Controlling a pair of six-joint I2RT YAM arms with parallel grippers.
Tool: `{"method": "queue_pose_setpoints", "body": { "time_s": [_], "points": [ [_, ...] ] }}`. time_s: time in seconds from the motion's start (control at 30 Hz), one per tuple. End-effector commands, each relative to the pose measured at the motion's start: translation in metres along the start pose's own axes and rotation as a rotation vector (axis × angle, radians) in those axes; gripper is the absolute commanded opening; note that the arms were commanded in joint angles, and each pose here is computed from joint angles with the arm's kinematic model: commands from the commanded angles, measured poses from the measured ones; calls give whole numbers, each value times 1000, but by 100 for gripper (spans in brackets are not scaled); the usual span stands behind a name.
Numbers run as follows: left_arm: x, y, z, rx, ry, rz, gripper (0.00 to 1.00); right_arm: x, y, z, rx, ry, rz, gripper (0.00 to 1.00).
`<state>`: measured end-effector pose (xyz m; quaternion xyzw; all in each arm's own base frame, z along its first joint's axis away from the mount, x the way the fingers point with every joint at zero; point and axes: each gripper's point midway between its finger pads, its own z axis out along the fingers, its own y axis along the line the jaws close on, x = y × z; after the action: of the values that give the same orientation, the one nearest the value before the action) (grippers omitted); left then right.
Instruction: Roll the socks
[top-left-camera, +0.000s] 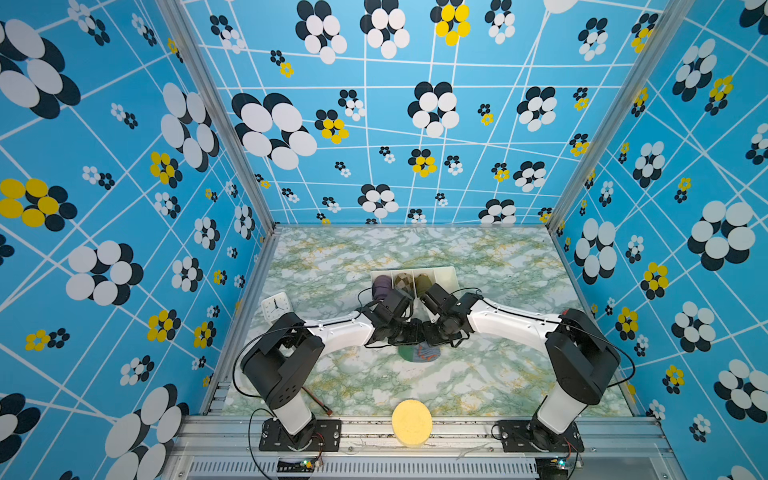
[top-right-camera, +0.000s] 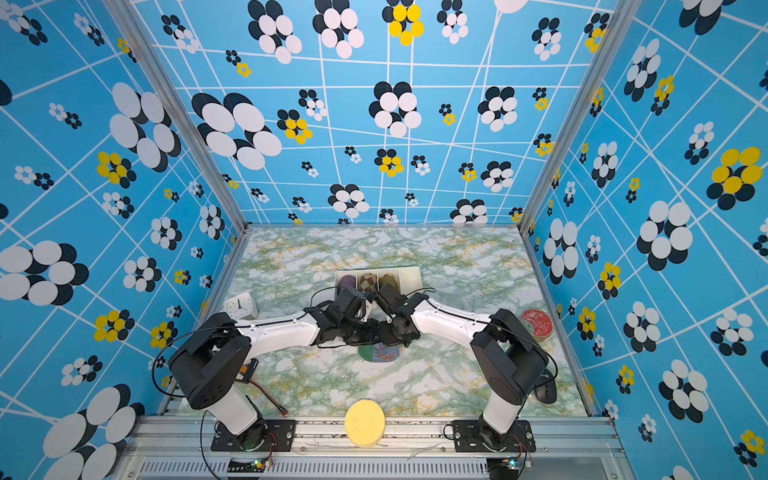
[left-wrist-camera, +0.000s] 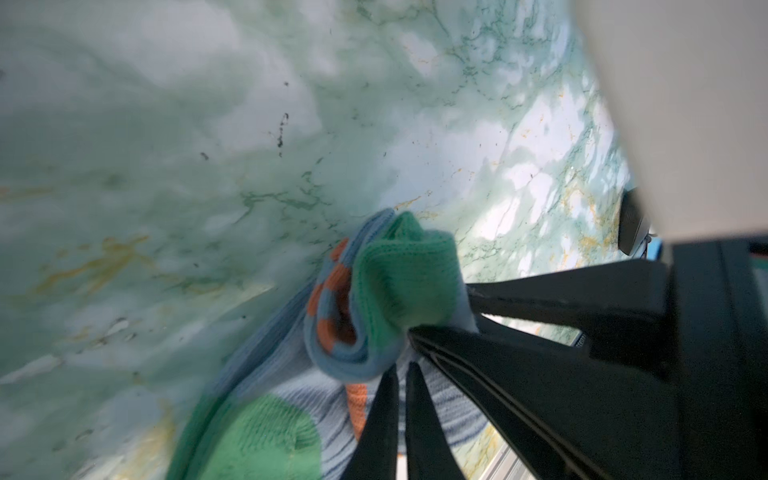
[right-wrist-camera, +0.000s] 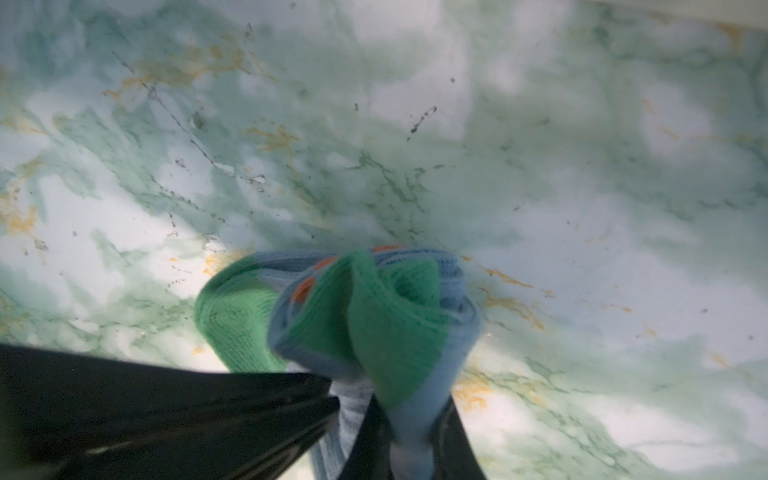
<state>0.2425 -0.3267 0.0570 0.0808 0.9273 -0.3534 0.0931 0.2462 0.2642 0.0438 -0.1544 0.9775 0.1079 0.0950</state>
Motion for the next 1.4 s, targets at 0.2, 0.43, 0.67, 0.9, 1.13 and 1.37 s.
{"method": "queue_pose_setpoints", "body": {
  "time_s": [0.2, 0.43, 0.67, 0.9, 1.13, 1.37],
  "points": [
    [20, 20, 21, -34, 69, -26, 9, 5, 5, 2, -24, 11, 8, 0],
    [36, 36, 32, -79, 126, -22, 6, 6, 6, 3, -32, 11, 12, 6],
    [56, 55, 35, -128, 182, -26, 4, 6, 11, 5, -72, 4, 30, 18],
    [74, 73, 37, -166, 230, -29, 4, 1, 13, 3, -128, -18, 69, 31],
    [83, 84, 39, -186, 252, -29, 3, -6, 4, -9, -245, -69, 176, 39],
    [86, 91, 39, -193, 254, -25, 3, -9, -17, -25, -323, -145, 282, 41]
  ]
}}
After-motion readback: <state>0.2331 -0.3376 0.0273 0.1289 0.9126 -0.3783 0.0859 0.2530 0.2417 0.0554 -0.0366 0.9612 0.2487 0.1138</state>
